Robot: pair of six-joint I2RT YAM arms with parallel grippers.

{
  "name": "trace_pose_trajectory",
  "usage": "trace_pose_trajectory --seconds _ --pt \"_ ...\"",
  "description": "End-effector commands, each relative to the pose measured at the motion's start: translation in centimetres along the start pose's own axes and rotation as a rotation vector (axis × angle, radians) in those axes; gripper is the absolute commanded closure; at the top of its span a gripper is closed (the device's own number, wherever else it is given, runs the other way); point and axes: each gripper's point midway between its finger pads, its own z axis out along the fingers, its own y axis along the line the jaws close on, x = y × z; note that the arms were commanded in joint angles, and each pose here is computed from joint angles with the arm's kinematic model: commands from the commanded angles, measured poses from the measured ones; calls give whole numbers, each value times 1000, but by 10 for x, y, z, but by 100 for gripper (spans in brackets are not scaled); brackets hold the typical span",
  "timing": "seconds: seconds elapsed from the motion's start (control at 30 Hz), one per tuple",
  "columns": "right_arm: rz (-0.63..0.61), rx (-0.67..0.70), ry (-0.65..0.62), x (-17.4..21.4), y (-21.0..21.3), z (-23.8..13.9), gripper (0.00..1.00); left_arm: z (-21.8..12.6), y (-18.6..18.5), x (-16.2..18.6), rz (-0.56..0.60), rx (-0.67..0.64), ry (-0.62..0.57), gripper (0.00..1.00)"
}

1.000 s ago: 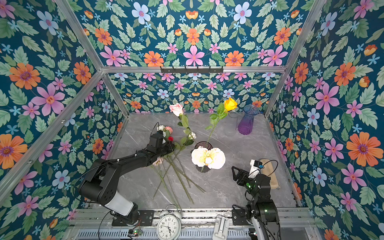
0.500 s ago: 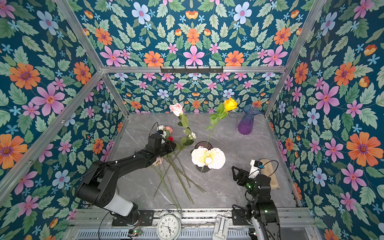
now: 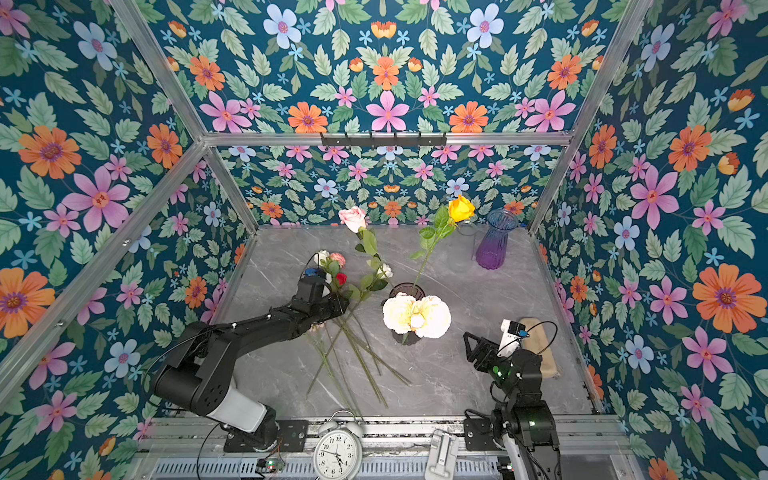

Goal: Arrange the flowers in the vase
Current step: 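Close the left gripper on the white rose stem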

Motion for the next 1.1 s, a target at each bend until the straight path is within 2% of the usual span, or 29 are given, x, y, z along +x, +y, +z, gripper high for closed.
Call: trace_pose_trajectory --seconds 0.0,0.2,0.43,0.6,0.8,1.07 --pt "3 -6 -5 -2 2 0 27 2 2 4 20 -5 15 73" --pt "2 -6 -7 -2 2 -1 27 10 5 10 14 -4 38 73" --pt "2 -6 -4 -1 2 0 27 26 -7 13 -11 81 64 75" --pt "4 -3 -4 -1 1 0 27 26 -17 8 -21 130 52 87" --pt "4 -1 -5 -1 1 0 27 10 -33 -6 -5 176 7 100" --pt "3 -3 -5 -2 1 0 27 -42 -83 -41 32 392 -144 100"
